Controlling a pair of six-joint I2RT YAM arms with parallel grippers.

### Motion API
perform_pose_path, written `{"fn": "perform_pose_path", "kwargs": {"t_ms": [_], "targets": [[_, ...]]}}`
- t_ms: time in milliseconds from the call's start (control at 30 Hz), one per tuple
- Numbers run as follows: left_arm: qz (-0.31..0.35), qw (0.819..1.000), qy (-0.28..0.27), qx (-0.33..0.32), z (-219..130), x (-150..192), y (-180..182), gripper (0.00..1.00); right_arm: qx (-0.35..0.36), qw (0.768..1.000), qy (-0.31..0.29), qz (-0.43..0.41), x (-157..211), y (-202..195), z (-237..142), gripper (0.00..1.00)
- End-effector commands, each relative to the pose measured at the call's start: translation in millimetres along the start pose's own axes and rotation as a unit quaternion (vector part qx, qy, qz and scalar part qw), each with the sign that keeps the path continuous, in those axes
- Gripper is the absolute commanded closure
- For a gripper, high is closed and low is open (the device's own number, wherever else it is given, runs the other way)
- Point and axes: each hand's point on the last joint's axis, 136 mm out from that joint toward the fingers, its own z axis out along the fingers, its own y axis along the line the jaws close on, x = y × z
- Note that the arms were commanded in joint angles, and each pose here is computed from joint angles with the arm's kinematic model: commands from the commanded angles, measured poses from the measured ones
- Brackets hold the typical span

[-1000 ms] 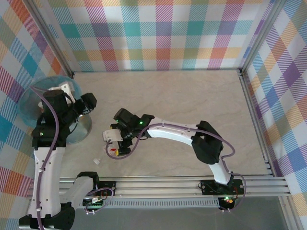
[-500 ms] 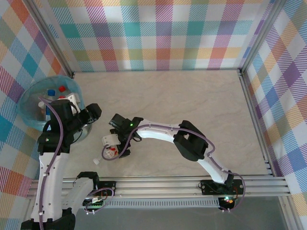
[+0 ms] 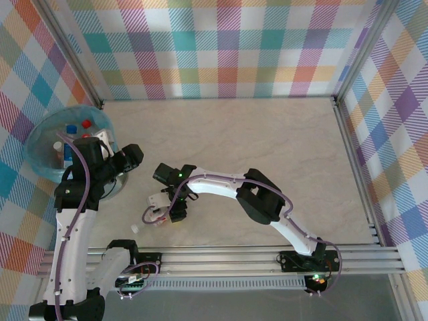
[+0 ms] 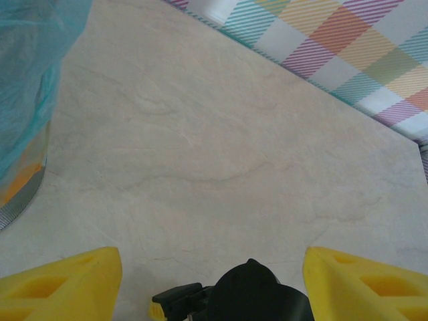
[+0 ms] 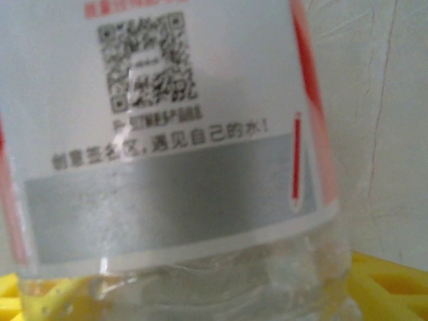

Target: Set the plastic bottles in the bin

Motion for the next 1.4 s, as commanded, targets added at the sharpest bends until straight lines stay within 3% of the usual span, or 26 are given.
{"fn": "perform_pose_path", "kwargs": {"t_ms": [0, 267, 433, 567, 733, 900, 1200, 1367], "targets": [[0.010, 1.000, -0.015, 0.019, -4, -10, -11, 0.28, 0.010, 1.000, -0.010, 0.022, -2, 4, -33, 0.29], [0.012, 0.998, -0.012, 0.061, -16, -20, -33, 0.28, 0.063, 0.984, -0.086, 0.142, 15, -4, -98, 0.33], [-0.007, 0.989, 0.004, 0.148, -20, -23, -68, 0.27, 0.112, 0.947, -0.162, 0.255, 46, -19, -153, 0.37], [-0.011, 0.979, 0.007, 0.205, -26, -27, -95, 0.27, 0.151, 0.920, -0.204, 0.299, 63, -24, -189, 0.38], [0.001, 0.970, 0.034, 0.240, -18, -19, -122, 0.25, 0.195, 0.893, -0.260, 0.310, 62, -30, -233, 0.39], [0.020, 0.966, 0.069, 0.249, -2, 1, -138, 0.25, 0.213, 0.883, -0.301, 0.291, 48, -30, -259, 0.39], [0.005, 0.969, 0.077, 0.233, 20, 8, -137, 0.28, 0.197, 0.879, -0.339, 0.272, 35, -22, -269, 0.39], [-0.006, 0.969, 0.067, 0.239, 21, 4, -139, 0.38, 0.191, 0.880, -0.341, 0.270, 34, -18, -268, 0.38]]}}
